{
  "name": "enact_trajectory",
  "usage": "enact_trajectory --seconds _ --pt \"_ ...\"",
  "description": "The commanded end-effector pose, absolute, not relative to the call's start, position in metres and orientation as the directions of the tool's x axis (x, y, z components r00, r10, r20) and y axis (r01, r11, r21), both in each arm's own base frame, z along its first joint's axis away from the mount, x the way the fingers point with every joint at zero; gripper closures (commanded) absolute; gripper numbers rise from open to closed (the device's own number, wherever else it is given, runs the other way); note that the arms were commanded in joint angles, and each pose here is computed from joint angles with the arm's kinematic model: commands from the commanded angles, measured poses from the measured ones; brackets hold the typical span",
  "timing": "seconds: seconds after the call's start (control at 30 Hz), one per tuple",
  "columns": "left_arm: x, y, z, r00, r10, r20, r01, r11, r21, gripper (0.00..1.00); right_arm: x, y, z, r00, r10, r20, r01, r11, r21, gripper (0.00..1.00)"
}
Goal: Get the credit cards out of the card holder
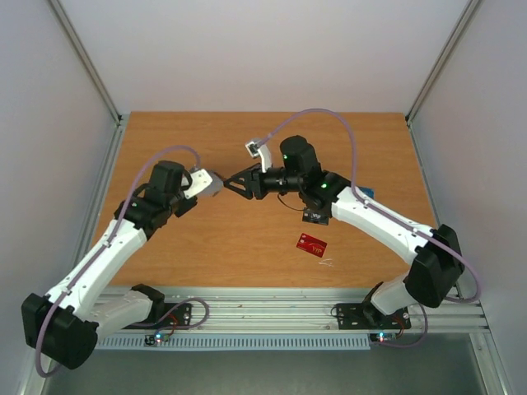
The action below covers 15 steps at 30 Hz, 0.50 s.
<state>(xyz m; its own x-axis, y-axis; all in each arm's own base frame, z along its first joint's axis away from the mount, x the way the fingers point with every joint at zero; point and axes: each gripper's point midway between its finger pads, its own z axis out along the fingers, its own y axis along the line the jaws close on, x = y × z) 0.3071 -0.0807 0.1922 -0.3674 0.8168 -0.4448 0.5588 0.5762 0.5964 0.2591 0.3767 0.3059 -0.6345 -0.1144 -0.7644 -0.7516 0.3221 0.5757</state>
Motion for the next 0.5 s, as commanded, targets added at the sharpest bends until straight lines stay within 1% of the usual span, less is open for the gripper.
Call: enact_trajectory --seconds 0.0,0.03,0.13,0.2,0.27,0.37,0.43,0.47 --pt "0.286 -0.116 0.216 -0.478 0.593 -0.648 0.581 0.767 0.273 1.0 0.258 0.402 0.327 -0.663 -0.031 -0.748 -0.739 0.187 0.647 0.54" --pt "0.282 -0.123 0.22 -0.507 0.535 -0.676 0.577 0.793 0.195 1.0 0.257 0.406 0.324 -0.673 -0.034 -0.739 -0.732 0.174 0.658 0.55" --pt "0.274 -0.14 0.232 -0.558 0.406 -0.724 0.566 0.824 0.026 1.0 0.258 0.413 0.315 -0.697 -0.045 -0.716 -0.713 0.149 0.685 0.57" --pt "0.27 -0.153 0.242 -0.572 0.329 -0.752 0.575 0.814 -0.081 1.0 0.259 0.414 0.312 -0.698 -0.053 -0.714 -0.712 0.156 0.684 0.57" --pt "0.262 -0.169 0.258 -0.577 0.241 -0.781 0.603 0.77 -0.208 1.0 0.26 0.413 0.311 -0.688 -0.059 -0.723 -0.721 0.17 0.672 0.57" --pt "0.249 -0.188 0.29 -0.57 0.094 -0.816 0.643 0.669 -0.372 1.0 0.266 0.397 0.316 -0.664 -0.051 -0.746 -0.737 0.211 0.642 0.57" --pt "0.241 -0.195 0.312 -0.507 0.025 -0.861 0.692 0.607 -0.39 1.0 0.271 0.373 0.328 -0.651 -0.016 -0.759 -0.743 0.22 0.632 0.57" --pt "0.237 -0.196 0.324 -0.456 -0.002 -0.89 0.723 0.582 -0.372 1.0 0.271 0.361 0.339 -0.636 0.003 -0.772 -0.757 0.196 0.624 0.58"
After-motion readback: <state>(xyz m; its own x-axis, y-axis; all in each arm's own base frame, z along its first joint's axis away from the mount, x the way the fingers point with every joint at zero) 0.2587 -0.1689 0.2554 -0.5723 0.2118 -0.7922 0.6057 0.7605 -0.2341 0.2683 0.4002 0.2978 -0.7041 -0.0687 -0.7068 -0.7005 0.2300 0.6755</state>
